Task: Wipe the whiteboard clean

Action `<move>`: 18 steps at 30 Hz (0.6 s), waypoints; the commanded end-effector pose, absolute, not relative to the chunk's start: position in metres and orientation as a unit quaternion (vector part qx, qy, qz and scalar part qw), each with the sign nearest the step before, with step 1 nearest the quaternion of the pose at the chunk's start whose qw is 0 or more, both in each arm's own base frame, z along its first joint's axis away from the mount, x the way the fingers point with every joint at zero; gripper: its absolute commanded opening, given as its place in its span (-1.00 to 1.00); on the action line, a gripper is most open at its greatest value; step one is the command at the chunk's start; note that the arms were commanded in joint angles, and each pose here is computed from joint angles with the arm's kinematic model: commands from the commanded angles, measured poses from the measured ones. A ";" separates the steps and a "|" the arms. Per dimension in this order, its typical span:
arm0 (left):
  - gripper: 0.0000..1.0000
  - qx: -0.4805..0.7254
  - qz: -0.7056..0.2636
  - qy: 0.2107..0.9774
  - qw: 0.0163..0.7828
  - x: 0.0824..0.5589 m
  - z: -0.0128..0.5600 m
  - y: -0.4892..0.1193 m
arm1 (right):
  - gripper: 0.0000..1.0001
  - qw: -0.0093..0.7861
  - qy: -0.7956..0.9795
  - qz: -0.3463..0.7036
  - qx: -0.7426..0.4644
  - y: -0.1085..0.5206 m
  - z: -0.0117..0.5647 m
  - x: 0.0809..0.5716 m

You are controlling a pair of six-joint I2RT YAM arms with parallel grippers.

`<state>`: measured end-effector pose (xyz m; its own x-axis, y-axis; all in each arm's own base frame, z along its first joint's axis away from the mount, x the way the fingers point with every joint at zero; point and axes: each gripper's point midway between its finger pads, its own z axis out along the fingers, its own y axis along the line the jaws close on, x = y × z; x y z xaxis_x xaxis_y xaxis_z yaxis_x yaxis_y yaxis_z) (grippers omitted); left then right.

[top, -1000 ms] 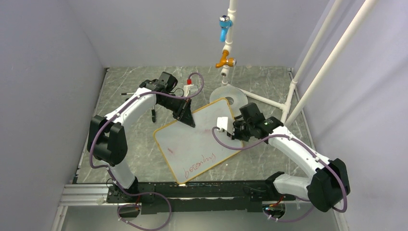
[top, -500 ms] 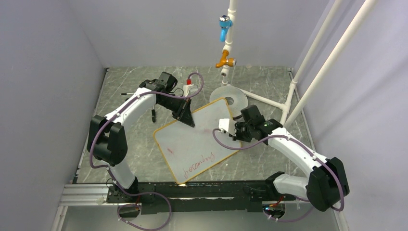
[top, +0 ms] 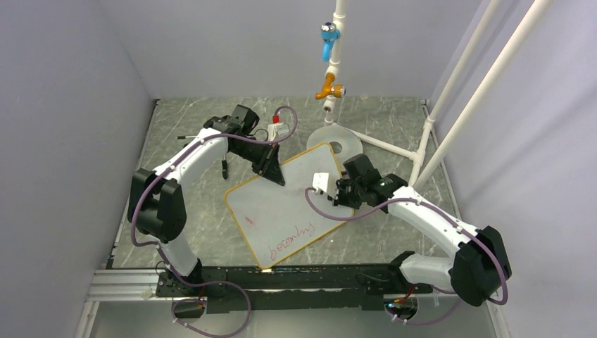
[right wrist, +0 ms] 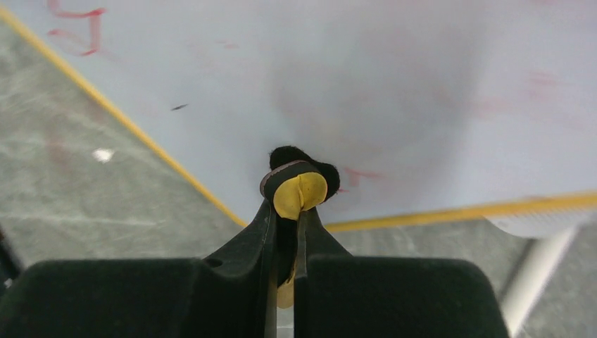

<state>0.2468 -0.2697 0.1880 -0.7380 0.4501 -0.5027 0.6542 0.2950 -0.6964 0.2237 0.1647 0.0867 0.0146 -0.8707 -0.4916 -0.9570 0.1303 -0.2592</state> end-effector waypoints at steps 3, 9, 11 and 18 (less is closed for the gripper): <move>-1.00 0.368 -0.543 0.744 0.124 0.229 0.234 -0.280 | -1.00 0.396 0.725 -0.022 -0.563 0.154 0.144 0.299; -1.00 0.369 -0.543 0.744 0.125 0.230 0.234 -0.279 | -1.00 0.336 0.703 0.025 -0.626 0.156 0.111 0.261; -1.00 0.369 -0.543 0.744 0.126 0.231 0.235 -0.279 | -1.00 0.293 0.686 0.037 -0.665 0.155 0.088 0.237; -1.00 0.368 -0.543 0.744 0.124 0.231 0.234 -0.279 | -1.00 0.255 0.683 0.064 -0.681 0.163 0.068 0.215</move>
<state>0.2481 -0.2665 0.1855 -0.7491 0.4487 -0.4874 0.6439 0.3198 -0.6951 0.2204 0.1558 0.0695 0.0505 -0.9054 -0.4216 -0.9530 0.0826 -0.2916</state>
